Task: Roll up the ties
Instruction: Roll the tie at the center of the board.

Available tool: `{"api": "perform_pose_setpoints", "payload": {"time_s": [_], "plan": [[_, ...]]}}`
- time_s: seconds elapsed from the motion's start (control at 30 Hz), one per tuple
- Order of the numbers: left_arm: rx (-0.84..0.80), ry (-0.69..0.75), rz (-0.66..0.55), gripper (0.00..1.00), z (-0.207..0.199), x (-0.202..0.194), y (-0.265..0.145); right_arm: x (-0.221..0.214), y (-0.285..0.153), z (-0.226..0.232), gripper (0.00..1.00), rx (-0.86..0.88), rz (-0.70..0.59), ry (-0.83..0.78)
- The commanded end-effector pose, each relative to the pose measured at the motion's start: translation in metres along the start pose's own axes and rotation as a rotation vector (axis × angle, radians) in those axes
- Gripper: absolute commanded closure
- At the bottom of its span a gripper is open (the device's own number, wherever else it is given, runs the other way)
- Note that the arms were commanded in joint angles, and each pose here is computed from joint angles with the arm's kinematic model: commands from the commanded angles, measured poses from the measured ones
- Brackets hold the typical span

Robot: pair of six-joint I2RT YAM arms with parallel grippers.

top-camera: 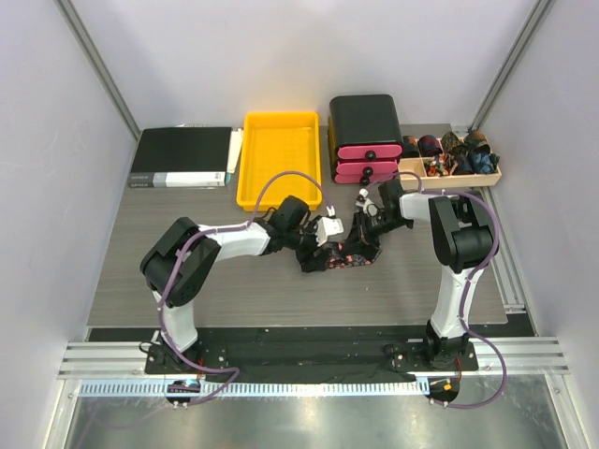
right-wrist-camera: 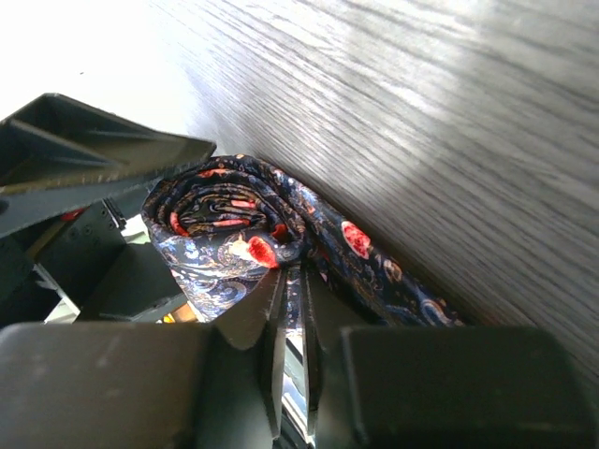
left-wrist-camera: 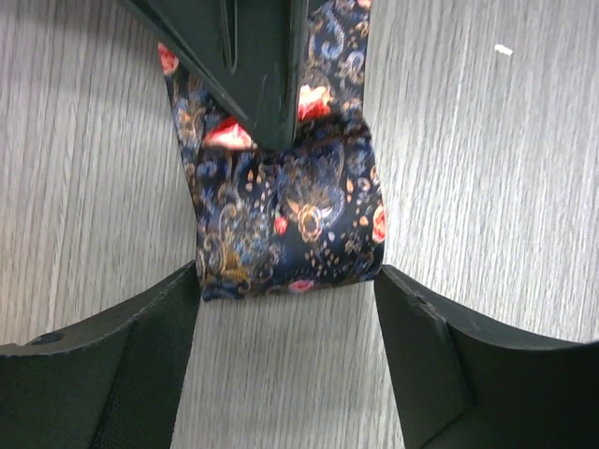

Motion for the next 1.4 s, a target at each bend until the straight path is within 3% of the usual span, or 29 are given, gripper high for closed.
{"api": "perform_pose_setpoints", "payload": {"time_s": [0.0,0.23,0.33,0.5,0.73,1.0,1.2,1.37], "plan": [[-0.032,0.086,-0.092,0.28,0.004,0.028,0.005,-0.019,0.014,-0.048,0.86,-0.223,0.069,-0.01],[-0.094,0.095,-0.113,0.49,-0.003,0.047,0.009,-0.019,0.015,-0.05,0.93,-0.231,0.074,-0.002],[-0.108,0.093,-0.116,0.53,-0.006,0.053,0.016,-0.019,0.015,-0.051,0.94,-0.234,0.074,-0.004],[-0.144,0.09,-0.09,0.54,-0.016,0.058,0.032,-0.019,0.016,-0.051,0.95,-0.233,0.074,-0.002],[-0.153,0.042,0.062,0.53,-0.022,0.035,0.054,-0.017,0.015,-0.047,0.96,-0.213,0.066,-0.008],[-0.102,-0.029,0.15,0.51,-0.021,0.015,0.064,-0.016,0.017,-0.042,0.96,-0.18,0.063,-0.012],[-0.046,-0.068,0.205,0.61,-0.021,-0.001,0.075,-0.014,0.016,-0.036,0.99,-0.148,0.057,-0.007],[-0.013,-0.087,0.311,0.63,-0.023,-0.023,0.073,-0.011,0.01,-0.023,0.99,-0.117,0.044,-0.02]]}}
Point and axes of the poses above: each gripper's point midway between its finger pads, its own y axis out along the fingers, its own z axis along the line the jaws close on, x = y × z, the point moved 3 cm from there along -y, back along the fingers, and after that the axes turned 7 degrees about -y, right-handed, at the moved point
